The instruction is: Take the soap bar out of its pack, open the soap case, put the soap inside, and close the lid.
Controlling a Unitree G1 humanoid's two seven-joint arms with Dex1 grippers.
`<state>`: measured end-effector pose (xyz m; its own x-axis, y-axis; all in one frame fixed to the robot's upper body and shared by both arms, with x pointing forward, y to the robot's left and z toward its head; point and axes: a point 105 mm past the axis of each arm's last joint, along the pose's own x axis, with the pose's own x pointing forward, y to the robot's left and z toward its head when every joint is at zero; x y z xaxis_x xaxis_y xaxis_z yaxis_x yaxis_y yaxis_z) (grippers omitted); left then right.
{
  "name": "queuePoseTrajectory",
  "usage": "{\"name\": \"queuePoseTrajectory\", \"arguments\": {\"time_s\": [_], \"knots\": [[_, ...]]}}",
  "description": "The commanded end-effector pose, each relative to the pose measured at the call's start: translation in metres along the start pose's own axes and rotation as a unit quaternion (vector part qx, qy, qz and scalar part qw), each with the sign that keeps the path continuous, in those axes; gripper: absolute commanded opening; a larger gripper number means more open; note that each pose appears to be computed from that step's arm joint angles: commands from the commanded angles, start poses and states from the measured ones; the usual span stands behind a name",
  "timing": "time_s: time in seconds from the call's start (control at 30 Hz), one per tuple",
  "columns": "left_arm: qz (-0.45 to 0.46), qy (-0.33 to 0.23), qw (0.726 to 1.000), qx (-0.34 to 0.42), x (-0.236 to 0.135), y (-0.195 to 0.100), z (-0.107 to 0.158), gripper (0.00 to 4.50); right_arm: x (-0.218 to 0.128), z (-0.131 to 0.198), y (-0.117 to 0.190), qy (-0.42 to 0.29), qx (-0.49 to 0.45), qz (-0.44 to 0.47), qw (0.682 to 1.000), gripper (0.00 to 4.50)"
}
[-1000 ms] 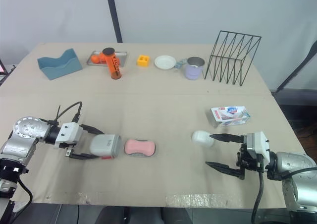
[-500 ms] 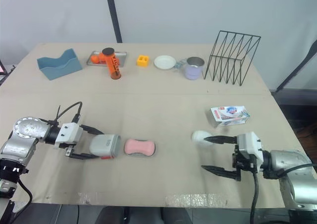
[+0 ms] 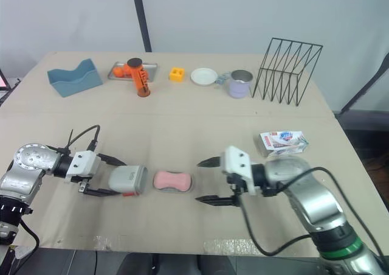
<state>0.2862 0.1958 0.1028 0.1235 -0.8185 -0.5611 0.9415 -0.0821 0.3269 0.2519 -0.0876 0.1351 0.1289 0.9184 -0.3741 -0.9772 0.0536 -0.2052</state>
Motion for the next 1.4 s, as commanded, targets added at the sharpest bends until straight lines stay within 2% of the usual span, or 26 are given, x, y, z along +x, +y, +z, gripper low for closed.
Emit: {"name": "queuePoseTrajectory", "arguments": {"time_s": [0.03,0.37,1.2,1.27,1.3,1.33,1.37,1.4], "knots": [[0.007,-0.002,1.0,0.011,-0.004,0.002,0.006,3.49,0.015,0.002,-0.006,0.022,-0.012,-0.01,1.0,4.5],[0.014,-0.003,1.0,0.009,-0.004,0.001,0.006,3.49,0.039,-0.006,-0.014,0.063,0.007,-0.011,0.998,4.5],[0.017,-0.005,1.0,0.006,-0.001,0.0,0.006,3.49,0.059,-0.03,-0.011,0.112,0.032,-0.027,0.993,4.5],[0.018,-0.005,1.0,0.006,-0.001,0.0,0.006,3.49,0.059,-0.034,-0.01,0.116,0.031,-0.026,0.992,3.93],[0.018,-0.005,1.0,0.006,-0.001,0.0,0.006,3.49,0.059,-0.036,-0.01,0.119,0.03,-0.026,0.992,3.82],[0.018,-0.005,1.0,0.006,-0.001,0.0,0.006,3.49,0.059,-0.037,-0.009,0.12,0.029,-0.026,0.992,3.27],[0.018,-0.004,1.0,0.006,-0.001,0.0,0.006,3.49,0.059,-0.037,-0.009,0.121,0.029,-0.026,0.992,3.12],[0.018,-0.004,1.0,0.006,-0.001,0.0,0.006,3.49,0.058,-0.038,-0.009,0.122,0.029,-0.026,0.992,2.62]]}}
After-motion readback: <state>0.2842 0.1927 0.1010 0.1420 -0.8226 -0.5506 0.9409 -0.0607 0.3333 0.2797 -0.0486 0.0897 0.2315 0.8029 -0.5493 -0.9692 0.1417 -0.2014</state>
